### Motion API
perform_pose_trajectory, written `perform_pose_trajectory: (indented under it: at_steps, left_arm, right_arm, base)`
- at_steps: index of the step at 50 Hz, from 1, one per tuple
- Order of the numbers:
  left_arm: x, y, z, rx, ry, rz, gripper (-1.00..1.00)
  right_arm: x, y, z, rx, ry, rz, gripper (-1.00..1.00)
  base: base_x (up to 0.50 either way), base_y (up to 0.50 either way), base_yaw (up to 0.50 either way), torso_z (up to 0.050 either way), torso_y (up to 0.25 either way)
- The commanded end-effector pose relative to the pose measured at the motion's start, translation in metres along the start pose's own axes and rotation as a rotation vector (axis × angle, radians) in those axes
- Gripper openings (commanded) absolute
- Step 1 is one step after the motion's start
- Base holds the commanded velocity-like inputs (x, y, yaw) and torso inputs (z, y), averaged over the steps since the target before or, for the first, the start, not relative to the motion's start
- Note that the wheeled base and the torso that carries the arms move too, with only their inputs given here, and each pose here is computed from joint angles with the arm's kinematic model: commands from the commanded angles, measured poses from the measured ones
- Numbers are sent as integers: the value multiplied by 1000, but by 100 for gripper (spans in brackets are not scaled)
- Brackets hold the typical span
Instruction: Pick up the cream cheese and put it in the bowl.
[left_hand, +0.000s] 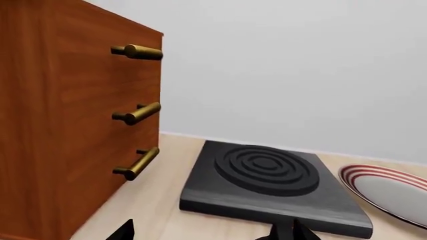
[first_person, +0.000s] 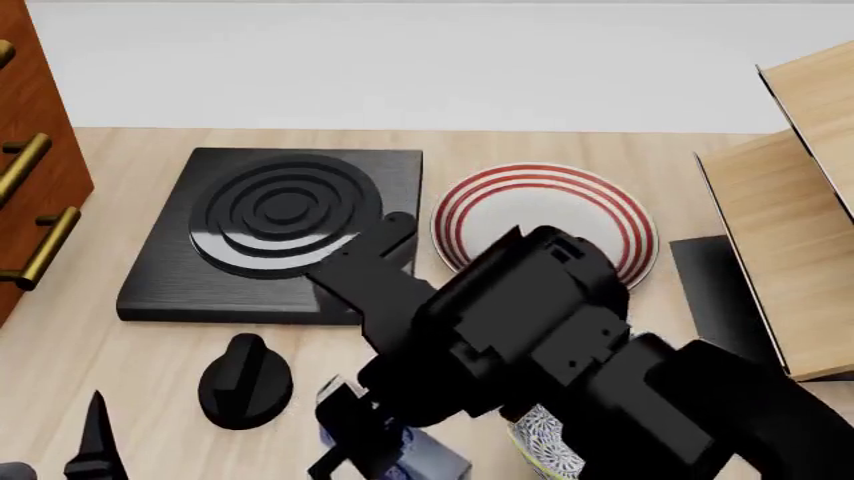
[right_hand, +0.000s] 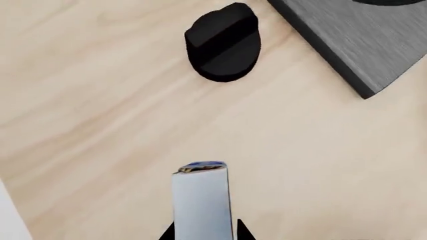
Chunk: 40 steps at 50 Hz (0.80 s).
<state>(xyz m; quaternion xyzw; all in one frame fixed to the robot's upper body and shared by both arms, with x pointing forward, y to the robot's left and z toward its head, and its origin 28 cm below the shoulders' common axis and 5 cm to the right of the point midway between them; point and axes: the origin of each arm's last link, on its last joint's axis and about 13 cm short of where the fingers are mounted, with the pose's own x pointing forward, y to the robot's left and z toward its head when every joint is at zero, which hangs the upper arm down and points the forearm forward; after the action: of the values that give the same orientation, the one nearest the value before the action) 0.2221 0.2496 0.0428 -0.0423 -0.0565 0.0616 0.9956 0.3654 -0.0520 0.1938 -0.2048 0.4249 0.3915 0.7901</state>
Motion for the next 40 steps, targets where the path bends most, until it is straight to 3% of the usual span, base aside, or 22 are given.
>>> perform_pose_trajectory:
  at_steps: [1, 11, 12, 13, 15, 17, 23, 40]
  left_arm:
    - [1, -1, 2, 12, -15, 10, 100]
    - [-1, -2, 4, 16, -33, 22, 100]
    - [-1, -2, 5, 15, -33, 21, 100]
    - [-2, -2, 6, 13, -36, 26, 100]
    - [-5, -2, 10, 20, -50, 28, 100]
    - [-6, -2, 11, 23, -54, 32, 100]
    - [-10, -2, 13, 24, -62, 29, 100]
    - [-11, -6, 12, 26, -55, 15, 100]
  right_arm:
    - [-31, 7, 11, -1, -97, -52, -100]
    - [-70, 16, 17, 92, -237, -140, -100]
    - [-73, 15, 17, 110, -252, -139, -100]
    - [-81, 11, 21, 200, -302, -171, -100]
    - [-105, 14, 15, 245, -363, -250, -100]
    - [-115, 16, 12, 266, -383, -257, -100]
    - [-129, 14, 1, 297, -406, -345, -100]
    - [-141, 5, -29, 412, -419, -425, -100]
  base:
    - [0, 0, 0, 0, 0]
    - [0, 0, 0, 0, 1]
    - [0, 0, 0, 0, 0]
    - [0, 0, 0, 0, 0]
    - [0, 0, 0, 0, 0]
    - [0, 0, 0, 0, 0]
    - [0, 0, 0, 0, 0]
    - [0, 0, 0, 0, 0]
